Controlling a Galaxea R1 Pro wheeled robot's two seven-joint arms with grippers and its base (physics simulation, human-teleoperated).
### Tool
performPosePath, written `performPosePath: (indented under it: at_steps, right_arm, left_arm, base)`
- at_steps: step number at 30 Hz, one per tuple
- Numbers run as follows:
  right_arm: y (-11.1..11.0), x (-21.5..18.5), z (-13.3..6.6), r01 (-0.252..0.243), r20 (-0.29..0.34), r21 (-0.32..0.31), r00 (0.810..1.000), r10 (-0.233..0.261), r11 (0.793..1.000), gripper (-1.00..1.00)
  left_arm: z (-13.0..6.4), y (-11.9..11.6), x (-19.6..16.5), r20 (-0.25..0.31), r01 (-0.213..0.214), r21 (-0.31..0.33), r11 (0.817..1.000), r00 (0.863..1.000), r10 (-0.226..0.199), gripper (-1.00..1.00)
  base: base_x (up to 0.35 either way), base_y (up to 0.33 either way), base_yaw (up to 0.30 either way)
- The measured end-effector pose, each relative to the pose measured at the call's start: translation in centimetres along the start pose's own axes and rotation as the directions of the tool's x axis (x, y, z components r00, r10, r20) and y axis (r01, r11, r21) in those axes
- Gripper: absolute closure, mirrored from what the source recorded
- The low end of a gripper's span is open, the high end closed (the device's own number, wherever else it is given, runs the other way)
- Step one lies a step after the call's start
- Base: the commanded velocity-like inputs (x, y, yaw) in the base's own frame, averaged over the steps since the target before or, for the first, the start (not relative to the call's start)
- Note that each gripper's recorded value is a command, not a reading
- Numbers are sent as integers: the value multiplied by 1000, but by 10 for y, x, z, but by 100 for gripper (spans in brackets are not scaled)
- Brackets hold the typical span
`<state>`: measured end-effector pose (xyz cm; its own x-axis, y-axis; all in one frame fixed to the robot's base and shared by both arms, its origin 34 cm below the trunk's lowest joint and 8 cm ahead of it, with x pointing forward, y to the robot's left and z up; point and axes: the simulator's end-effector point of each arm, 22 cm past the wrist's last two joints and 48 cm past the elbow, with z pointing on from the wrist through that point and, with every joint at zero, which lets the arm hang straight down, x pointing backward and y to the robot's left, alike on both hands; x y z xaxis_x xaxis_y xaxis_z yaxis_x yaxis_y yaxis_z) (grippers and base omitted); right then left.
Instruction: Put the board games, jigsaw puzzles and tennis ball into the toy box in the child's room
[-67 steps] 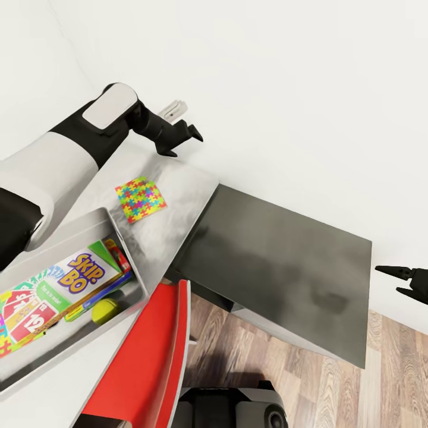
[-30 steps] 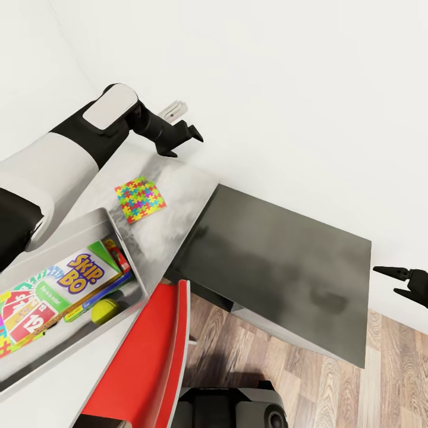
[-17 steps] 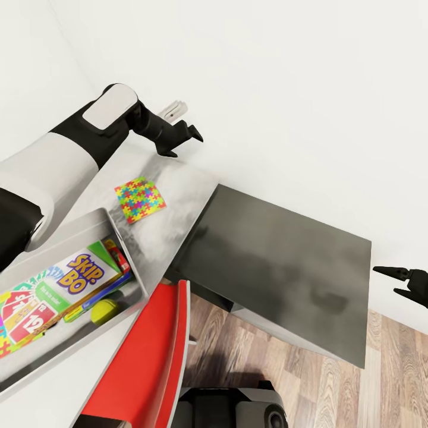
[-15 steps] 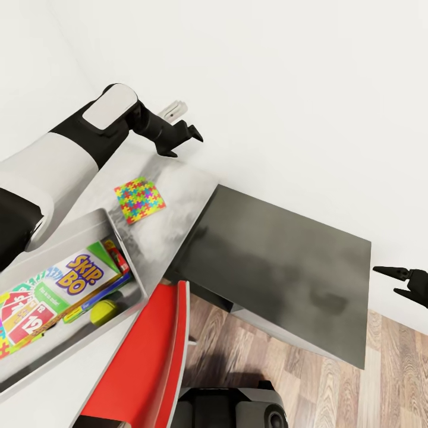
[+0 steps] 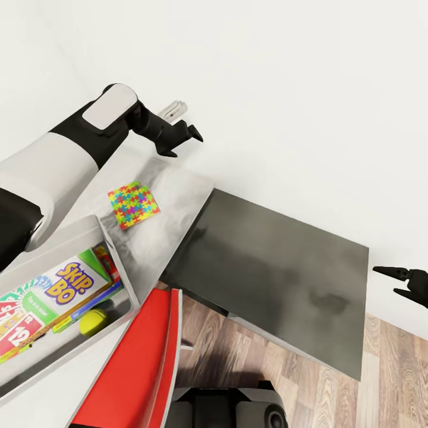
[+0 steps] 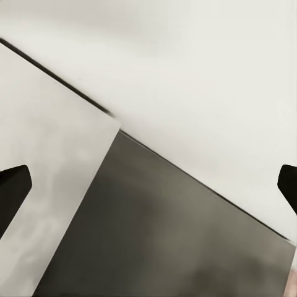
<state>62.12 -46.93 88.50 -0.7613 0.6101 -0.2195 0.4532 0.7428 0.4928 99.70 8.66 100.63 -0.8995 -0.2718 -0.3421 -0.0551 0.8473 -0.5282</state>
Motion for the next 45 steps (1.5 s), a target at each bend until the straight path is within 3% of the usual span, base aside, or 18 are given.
performPosePath:
  at_steps: [30,36,41,45]
  right_arm:
    - [0,0,0,0,0,0,1000,0,1000,-100]
    - [-1,1,0,-1,-2,1,1000,1,1000,-100]
    - [6,-7,2,-10,22,-18,1000,10,1000,-100]
    - [6,-7,2,-9,22,-18,1000,10,1000,-100]
  left_arm:
    - [2,3,3,-4,2,-5,1000,1000,-2,-100]
    - [5,11,6,-10,11,-11,1000,1000,-11,-100]
    - [-8,32,-17,45,48,-49,998,998,-46,-100]
    - [-12,42,-23,57,60,-59,996,997,-56,-100]
  base:
    - [15,-10,0]
    - [10,-6,0]
    - [0,0,0]
    - [0,0,0]
